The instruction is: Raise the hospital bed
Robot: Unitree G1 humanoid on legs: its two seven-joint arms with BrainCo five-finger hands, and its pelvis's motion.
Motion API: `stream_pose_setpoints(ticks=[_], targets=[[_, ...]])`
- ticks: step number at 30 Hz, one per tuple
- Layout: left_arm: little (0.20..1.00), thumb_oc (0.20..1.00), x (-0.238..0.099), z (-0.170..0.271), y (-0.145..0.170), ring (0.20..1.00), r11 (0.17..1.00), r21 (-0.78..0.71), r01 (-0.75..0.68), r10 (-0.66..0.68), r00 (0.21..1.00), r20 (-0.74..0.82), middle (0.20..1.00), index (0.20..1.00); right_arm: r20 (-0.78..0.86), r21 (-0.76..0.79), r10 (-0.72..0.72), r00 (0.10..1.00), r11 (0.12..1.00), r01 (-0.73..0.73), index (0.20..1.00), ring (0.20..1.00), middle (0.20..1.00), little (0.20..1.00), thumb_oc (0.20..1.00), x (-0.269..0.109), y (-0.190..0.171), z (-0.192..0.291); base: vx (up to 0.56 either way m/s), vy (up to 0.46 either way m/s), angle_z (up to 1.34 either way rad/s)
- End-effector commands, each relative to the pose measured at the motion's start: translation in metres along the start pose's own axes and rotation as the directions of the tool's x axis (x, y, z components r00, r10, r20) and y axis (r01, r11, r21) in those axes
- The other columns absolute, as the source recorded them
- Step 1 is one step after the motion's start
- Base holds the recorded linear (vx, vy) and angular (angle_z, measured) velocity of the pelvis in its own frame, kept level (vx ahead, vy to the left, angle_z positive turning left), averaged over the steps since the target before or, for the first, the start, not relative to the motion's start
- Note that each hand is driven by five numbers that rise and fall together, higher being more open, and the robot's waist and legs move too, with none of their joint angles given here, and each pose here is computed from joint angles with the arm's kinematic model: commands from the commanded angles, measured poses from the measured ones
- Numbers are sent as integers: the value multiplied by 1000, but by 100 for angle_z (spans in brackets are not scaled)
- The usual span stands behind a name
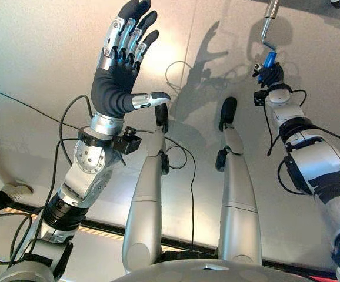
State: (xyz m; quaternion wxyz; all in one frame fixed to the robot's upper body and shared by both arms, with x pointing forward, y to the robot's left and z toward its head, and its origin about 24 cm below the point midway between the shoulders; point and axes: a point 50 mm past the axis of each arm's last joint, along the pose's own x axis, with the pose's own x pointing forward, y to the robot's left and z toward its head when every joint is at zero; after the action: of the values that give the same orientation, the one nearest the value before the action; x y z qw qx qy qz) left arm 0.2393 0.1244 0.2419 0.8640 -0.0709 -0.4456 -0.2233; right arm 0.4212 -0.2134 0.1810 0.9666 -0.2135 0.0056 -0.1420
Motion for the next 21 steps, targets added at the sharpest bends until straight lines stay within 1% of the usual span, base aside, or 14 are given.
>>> stream_pose_setpoints(ticks=[1, 2, 3, 6, 7, 8, 10, 12, 14, 16, 18, 21], targets=[[1000, 1000, 1, 13, -4, 1000, 999, -40, -32, 35, 996, 81, 1000, 1000, -58, -118, 139, 989, 982, -145, 200, 200, 200, 200, 200, -13, 44, -21, 0, 0, 0], [1000, 1000, 1, 13, -3, 1000, 998, -41, -42, 46, 996, 81, 1000, 1000, -23, -143, 205, 978, 968, -206, 200, 200, 200, 200, 200, -19, 66, -12, 0, 0, 0], [1000, 1000, 1, 14, -2, 1000, 998, -41, -53, 56, 995, 84, 1000, 1000, 5, -146, 239, 971, 961, -236, 200, 200, 200, 200, 200, -23, 80, -3, 0, 0, 0], [1000, 1000, -1, 13, 2, 1000, 995, -47, -87, 90, 993, 78, 1000, 1000, 33, -170, 340, 940, 928, -330, 200, 200, 200, 200, 200, -39, 117, 4, 0, 0, 0], [1000, 1000, -1, 14, 3, 1000, 994, -47, -97, 101, 992, 81, 1000, 1000, 57, -221, 378, 924, 907, -357, 200, 200, 200, 200, 200, -45, 128, 10, 0, 0, 0], [1000, 1000, -1, 14, 4, 1000, 994, -44, -105, 108, 991, 80, 1000, 1000, 79, -236, 408, 910, 894, -381, 200, 200, 200, 200, 200, -51, 140, 14, 0, 0, 0], [1000, 1000, -2, 15, 6, 1000, 993, -35, -113, 116, 990, 81, 1000, 1000, 125, -279, 459, 880, 867, -413, 200, 200, 200, 200, 200, -61, 154, 22, 0, 0, 0], [1000, 1000, -4, 15, 7, 1000, 992, -32, -121, 123, 989, 80, 1000, 1000, 206, -317, 508, 837, 843, -434, 200, 200, 200, 200, 200, -72, 166, 36, 0, 0, 0], [1000, 1000, -5, 16, 8, 1000, 992, -24, -123, 124, 989, 81, 1000, 1000, 327, -351, 574, 751, 811, -467, 200, 200, 200, 200, 200, -89, 179, 61, 0, 0, 0], [1000, 1000, -7, 16, 7, 1000, 993, -24, -116, 118, 990, 82, 1000, 1000, 445, -324, 589, 675, 808, -492, 200, 200, 200, 200, 200, -102, 180, 84, 0, 0, 0], [1000, 1000, -8, 18, 7, 1000, 993, -24, -114, 115, 989, 91, 1000, 1000, 577, -234, 553, 601, 817, -527, 200, 200, 200, 200, 200, -115, 171, 107, 2, 1, -4], [1000, 1000, -10, 21, 6, 1000, 994, -6, -108, 108, 988, 106, 1000, 1000, 727, -149, 448, 521, 842, -518, 200, 200, 200, 200, 200, -124, 138, 126, 0, -1, -1]])
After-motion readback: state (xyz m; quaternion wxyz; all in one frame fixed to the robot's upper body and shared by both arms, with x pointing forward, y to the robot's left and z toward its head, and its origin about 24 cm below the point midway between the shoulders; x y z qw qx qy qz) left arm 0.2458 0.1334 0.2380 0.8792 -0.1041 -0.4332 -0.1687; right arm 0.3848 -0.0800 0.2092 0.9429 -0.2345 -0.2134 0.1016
